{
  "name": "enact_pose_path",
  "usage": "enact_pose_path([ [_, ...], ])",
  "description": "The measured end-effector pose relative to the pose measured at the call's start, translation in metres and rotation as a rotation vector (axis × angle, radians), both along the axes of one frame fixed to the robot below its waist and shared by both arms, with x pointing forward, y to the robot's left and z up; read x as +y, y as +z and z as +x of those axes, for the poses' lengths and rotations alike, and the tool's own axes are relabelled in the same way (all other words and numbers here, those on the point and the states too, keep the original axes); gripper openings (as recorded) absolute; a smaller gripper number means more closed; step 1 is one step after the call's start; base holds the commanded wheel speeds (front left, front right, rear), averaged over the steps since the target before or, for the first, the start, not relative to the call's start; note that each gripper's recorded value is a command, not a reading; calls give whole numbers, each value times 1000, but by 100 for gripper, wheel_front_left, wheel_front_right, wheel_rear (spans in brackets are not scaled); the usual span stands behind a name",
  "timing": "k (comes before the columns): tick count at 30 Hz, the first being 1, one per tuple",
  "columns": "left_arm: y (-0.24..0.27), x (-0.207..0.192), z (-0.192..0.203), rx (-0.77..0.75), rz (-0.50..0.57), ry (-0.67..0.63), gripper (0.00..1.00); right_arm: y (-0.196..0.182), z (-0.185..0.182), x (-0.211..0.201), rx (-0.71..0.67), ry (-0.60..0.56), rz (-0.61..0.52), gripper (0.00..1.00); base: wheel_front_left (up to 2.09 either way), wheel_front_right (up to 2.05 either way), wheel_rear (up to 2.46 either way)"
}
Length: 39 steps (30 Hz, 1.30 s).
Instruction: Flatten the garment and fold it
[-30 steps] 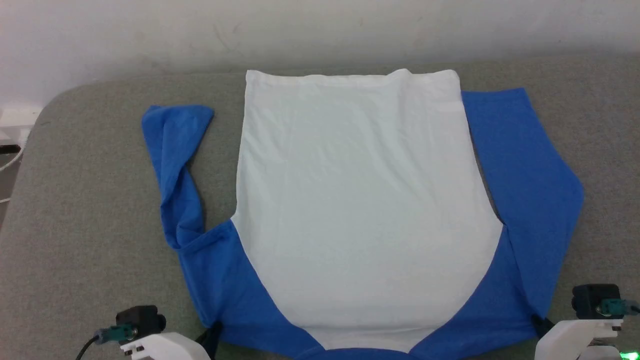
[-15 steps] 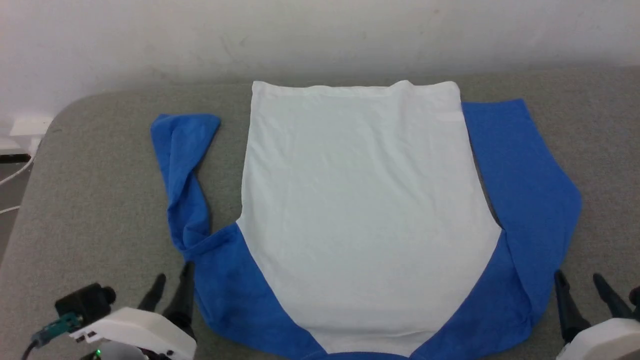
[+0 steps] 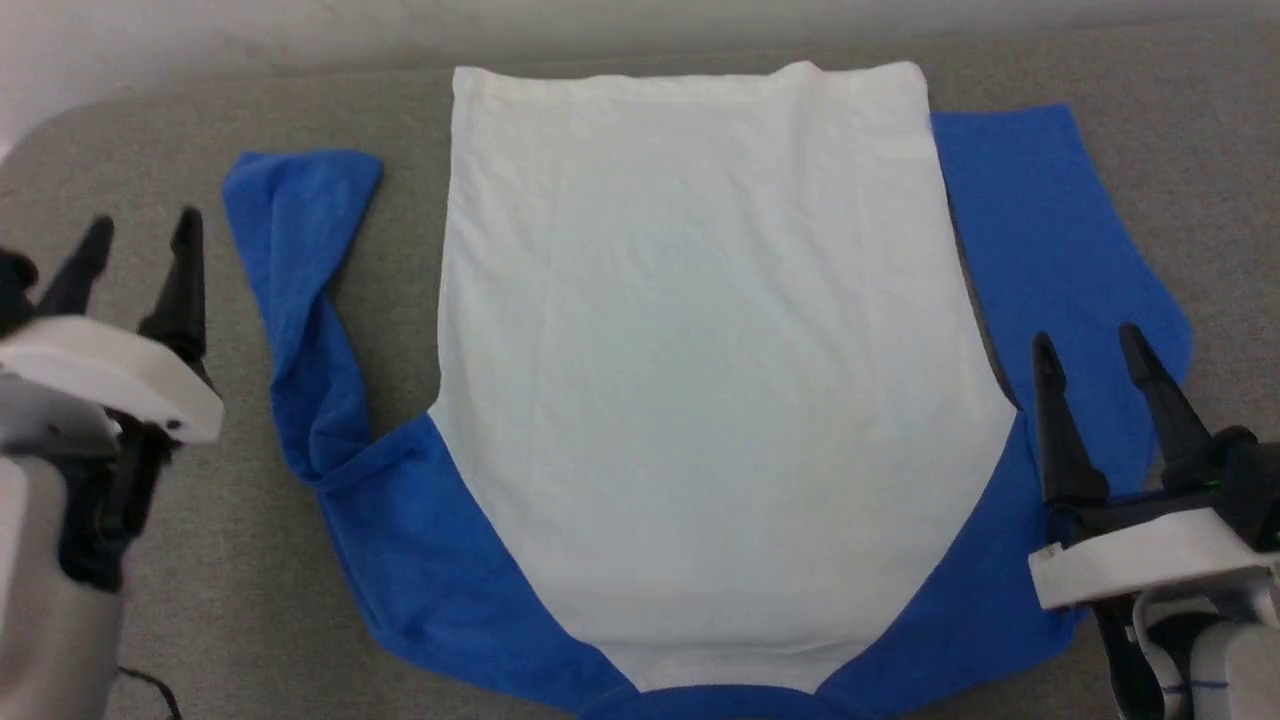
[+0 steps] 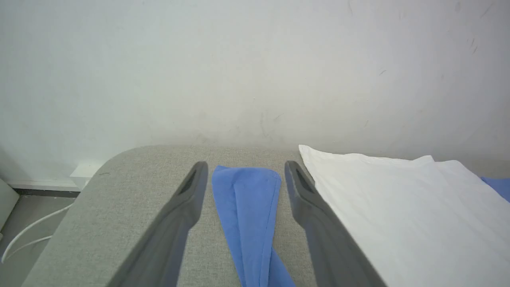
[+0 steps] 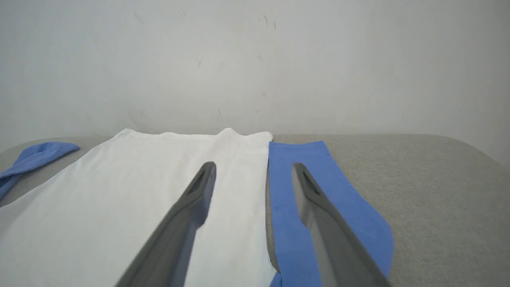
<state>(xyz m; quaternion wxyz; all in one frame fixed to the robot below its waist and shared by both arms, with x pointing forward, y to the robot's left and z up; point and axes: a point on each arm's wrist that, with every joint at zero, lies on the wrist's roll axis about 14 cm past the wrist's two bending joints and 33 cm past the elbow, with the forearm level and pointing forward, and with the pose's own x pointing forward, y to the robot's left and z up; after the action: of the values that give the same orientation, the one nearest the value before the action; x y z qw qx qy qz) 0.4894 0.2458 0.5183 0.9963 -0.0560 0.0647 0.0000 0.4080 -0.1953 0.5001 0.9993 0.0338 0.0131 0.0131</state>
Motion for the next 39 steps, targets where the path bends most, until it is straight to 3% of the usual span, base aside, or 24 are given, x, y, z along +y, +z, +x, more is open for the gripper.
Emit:
enact_pose_path([
  [4, 8, 7, 47, 44, 123, -55, 100, -2, 20, 9, -20, 27, 2, 100, 0, 0, 0],
  [11, -33, 27, 96, 277, 165, -51, 100, -24, 40, 19, 3, 57, 10, 100, 0, 0, 0],
  [25, -145, 33, 124, 679, 11, 50, 100, -74, 47, 2, 93, 12, 14, 100, 0, 0, 0],
  [32, -162, 29, 124, 835, -74, 69, 100, -86, 44, -9, 117, -19, 5, 100, 0, 0, 0],
  [33, -162, 27, 124, 847, -85, 67, 74, -88, 44, -11, 122, -24, 3, 100, 0, 0, 0],
  [34, -163, 26, 124, 854, -92, 65, 23, -89, 43, -13, 126, -30, 0, 100, 0, 0, 0],
  [35, -162, 24, 122, 861, -97, 59, 0, -90, 42, -15, 128, -35, -2, 100, 0, 0, 0],
  [39, -157, 19, 116, 826, -81, 37, 0, -86, 41, -17, 119, -44, 3, 100, 0, 0, 0],
])
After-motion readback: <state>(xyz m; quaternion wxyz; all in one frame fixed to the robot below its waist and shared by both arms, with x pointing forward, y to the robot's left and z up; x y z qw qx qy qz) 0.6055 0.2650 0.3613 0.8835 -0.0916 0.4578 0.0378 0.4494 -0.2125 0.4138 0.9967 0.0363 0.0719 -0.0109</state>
